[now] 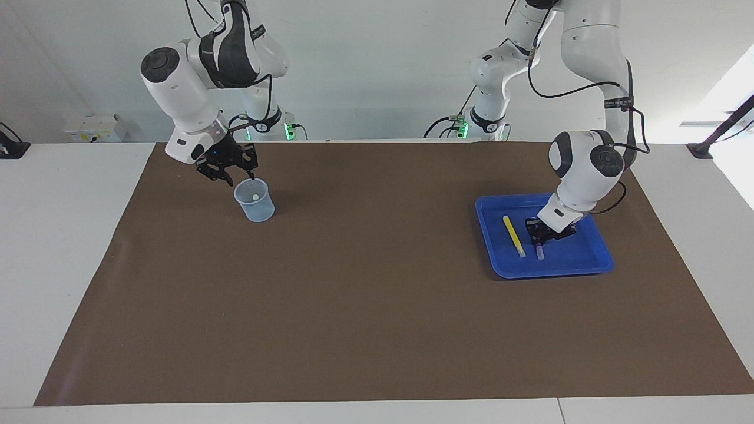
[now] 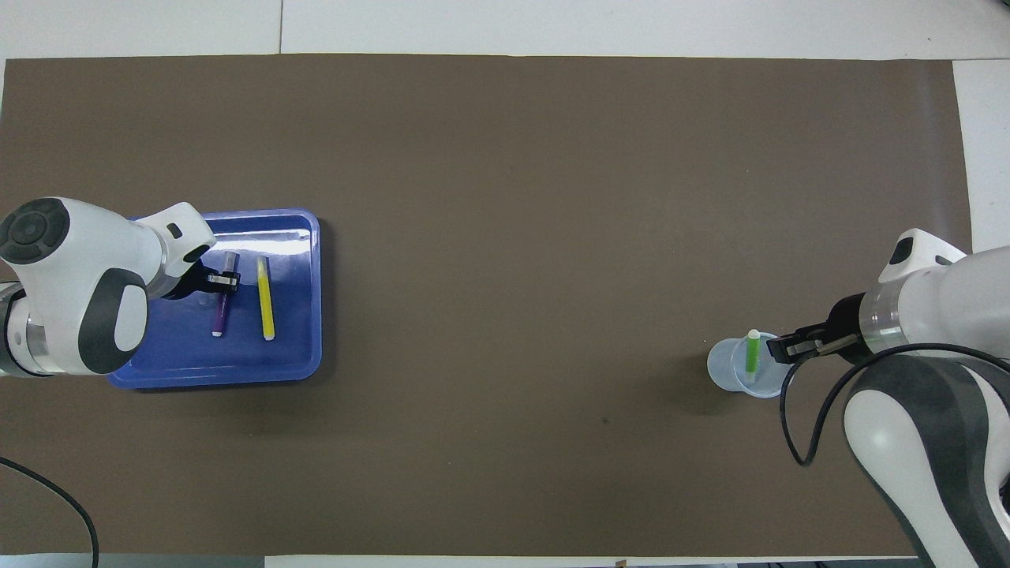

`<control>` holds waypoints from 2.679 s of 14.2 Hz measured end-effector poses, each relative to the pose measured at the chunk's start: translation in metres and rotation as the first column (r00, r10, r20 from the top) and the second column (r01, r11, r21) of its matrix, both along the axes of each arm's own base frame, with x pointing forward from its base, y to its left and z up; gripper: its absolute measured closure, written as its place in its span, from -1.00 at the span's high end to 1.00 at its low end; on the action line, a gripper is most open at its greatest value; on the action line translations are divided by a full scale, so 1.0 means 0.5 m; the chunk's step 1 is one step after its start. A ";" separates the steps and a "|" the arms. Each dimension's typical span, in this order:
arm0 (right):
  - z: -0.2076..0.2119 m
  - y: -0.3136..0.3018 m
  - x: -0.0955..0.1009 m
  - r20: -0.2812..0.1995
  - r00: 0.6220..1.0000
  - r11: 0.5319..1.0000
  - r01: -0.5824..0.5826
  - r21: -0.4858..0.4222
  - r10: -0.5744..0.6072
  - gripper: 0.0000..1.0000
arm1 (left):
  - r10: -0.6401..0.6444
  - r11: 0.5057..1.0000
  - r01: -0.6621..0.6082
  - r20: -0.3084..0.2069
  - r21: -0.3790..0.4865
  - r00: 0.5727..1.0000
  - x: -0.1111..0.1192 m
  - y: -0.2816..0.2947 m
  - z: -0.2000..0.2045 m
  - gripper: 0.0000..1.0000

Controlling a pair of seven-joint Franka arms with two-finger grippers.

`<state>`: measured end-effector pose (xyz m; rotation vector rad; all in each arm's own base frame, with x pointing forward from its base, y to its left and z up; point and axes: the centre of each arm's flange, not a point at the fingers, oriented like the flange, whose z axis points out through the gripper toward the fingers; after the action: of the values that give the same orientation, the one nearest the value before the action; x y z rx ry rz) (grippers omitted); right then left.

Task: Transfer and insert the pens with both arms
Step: 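Lower the green pen into the clear cup and open the right gripper, then grasp the purple pen with the left gripper while the right gripper withdraws, then lift the purple pen toward the right gripper with the left gripper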

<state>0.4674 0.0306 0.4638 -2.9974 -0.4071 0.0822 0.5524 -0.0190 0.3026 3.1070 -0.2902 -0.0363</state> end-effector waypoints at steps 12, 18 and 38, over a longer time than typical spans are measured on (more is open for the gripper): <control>0.111 0.078 0.036 -0.149 0.906 0.818 0.421 0.391 -0.395 0.43 | 0.140 0.990 -0.139 -0.107 0.014 0.984 0.053 -0.026 0.130 -0.66; 0.124 0.124 0.036 -0.284 0.818 0.698 0.574 0.428 -0.499 0.55 | 0.540 0.834 -0.552 -0.227 0.014 0.810 0.048 -0.255 0.267 -0.66; 0.127 0.289 0.038 -0.292 0.768 0.501 0.607 0.617 -0.571 0.33 | 0.806 0.026 -0.969 -0.578 0.244 -0.124 -0.100 -0.692 0.389 -0.66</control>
<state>0.4865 0.1750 0.5275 -2.2012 0.5286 -0.0524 0.5024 -0.3651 0.4973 1.9939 1.7648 -0.8250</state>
